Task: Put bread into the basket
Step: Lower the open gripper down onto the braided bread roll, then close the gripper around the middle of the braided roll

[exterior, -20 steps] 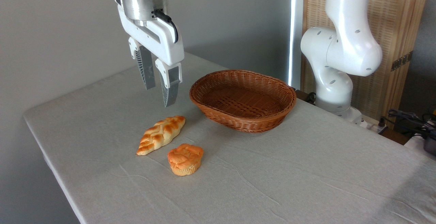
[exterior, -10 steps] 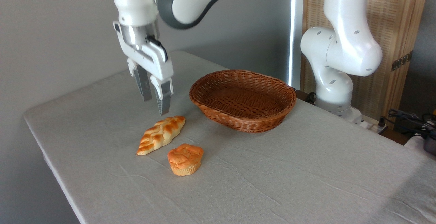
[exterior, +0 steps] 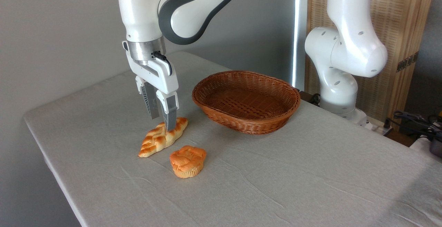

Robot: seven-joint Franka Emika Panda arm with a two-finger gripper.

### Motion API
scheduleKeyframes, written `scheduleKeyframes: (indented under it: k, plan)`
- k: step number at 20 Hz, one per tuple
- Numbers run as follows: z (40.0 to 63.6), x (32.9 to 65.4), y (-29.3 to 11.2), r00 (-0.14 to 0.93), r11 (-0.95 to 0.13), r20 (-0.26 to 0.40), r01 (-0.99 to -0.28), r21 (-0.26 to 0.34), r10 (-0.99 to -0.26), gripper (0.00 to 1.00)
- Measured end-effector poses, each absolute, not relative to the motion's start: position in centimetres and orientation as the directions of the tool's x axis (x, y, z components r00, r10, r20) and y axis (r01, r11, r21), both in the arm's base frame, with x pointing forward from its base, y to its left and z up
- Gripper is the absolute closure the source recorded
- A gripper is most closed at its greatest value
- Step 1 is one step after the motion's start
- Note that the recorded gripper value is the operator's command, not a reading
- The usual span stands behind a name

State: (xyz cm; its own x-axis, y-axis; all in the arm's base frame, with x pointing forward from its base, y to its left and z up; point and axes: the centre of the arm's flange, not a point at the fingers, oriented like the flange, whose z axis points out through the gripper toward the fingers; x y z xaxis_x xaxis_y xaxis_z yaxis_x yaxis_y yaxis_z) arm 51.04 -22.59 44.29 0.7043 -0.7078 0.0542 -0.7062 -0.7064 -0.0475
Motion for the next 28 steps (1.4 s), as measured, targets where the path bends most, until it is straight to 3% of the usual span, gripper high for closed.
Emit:
scheduleKeyframes:
  k: [9,11,14,16,17,18,28]
  plan:
    - [43.0,51.0,-22.5,0.703,-0.704,0.029,-0.709,-0.042,-0.711,0.00]
    - [42.4,50.8,-22.4,0.703,-0.703,0.019,-0.710,-0.037,-0.711,0.06]
    - [41.6,50.6,-22.3,0.703,-0.703,0.017,-0.710,-0.036,-0.711,0.47]
    - [41.1,50.7,-22.4,0.702,-0.703,0.035,-0.710,-0.040,-0.712,0.68]
    - [40.9,50.8,-22.4,0.702,-0.703,0.040,-0.710,-0.041,-0.711,0.88]
    - [40.7,50.8,-22.4,0.702,-0.703,0.044,-0.710,-0.041,-0.711,0.99]
    - [40.4,51.1,-22.4,0.704,-0.706,0.058,-0.707,-0.043,-0.708,1.00]
